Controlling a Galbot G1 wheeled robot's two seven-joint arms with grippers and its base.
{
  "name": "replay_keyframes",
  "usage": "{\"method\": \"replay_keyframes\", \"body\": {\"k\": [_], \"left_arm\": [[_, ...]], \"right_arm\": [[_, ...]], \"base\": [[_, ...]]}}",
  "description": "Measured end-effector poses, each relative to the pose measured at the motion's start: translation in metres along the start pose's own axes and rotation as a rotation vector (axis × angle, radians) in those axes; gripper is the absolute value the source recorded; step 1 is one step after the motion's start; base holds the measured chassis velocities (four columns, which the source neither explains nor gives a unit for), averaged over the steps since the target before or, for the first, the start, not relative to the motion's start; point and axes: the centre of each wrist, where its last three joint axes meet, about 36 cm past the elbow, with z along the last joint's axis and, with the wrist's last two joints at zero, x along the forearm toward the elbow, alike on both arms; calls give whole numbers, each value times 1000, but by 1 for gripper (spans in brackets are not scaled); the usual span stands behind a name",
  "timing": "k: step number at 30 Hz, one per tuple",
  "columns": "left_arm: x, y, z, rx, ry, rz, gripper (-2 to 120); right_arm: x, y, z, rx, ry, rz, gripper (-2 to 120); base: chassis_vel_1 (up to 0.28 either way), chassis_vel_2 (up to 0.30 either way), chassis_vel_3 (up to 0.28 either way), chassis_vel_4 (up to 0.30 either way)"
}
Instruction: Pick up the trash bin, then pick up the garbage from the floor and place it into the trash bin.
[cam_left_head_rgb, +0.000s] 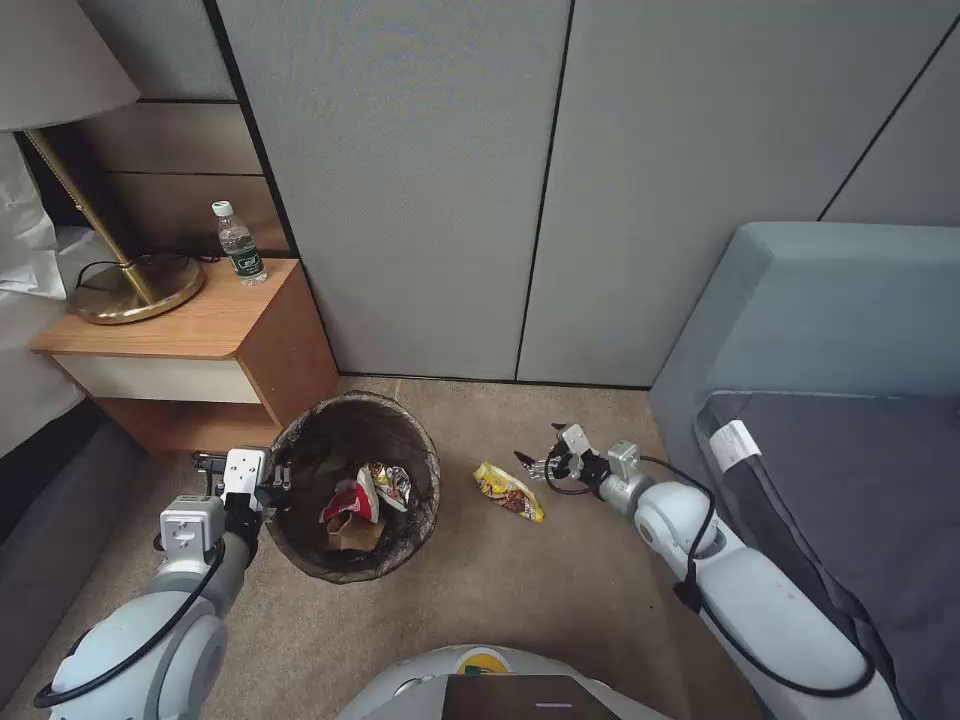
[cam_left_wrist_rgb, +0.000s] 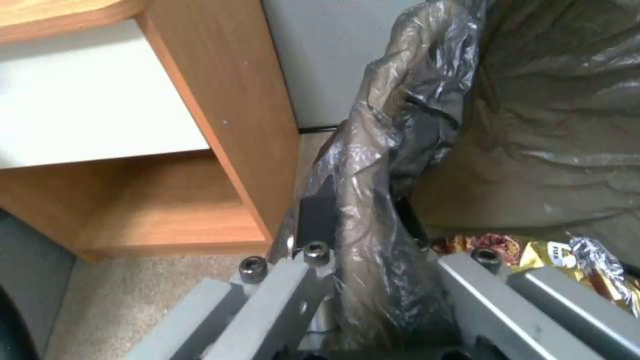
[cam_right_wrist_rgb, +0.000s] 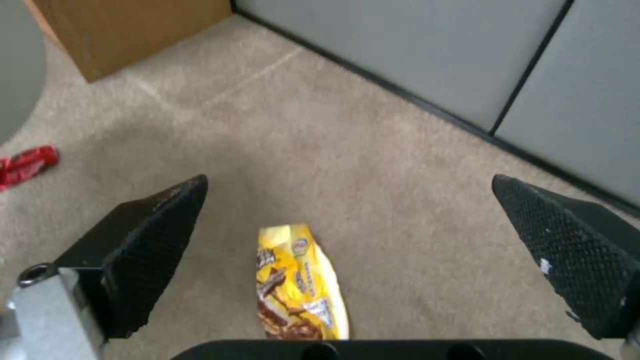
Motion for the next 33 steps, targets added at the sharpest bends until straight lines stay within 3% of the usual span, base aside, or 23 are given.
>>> {"method": "replay_keyframes", "body": {"k": [6, 14, 33], "left_arm": [[0, 0, 0, 1, 1, -1, 3], [0, 0, 1, 3, 4, -6, 3], [0, -7, 2, 2, 3, -1, 3]], "right_arm": [[-27, -5, 16, -23, 62, -13, 100], [-59, 13, 43, -30, 134, -41, 100], [-86, 16, 89, -17, 182, -16, 100]], "base": [[0, 0, 0, 0], [0, 0, 0, 0], [0, 0, 0, 0]]}}
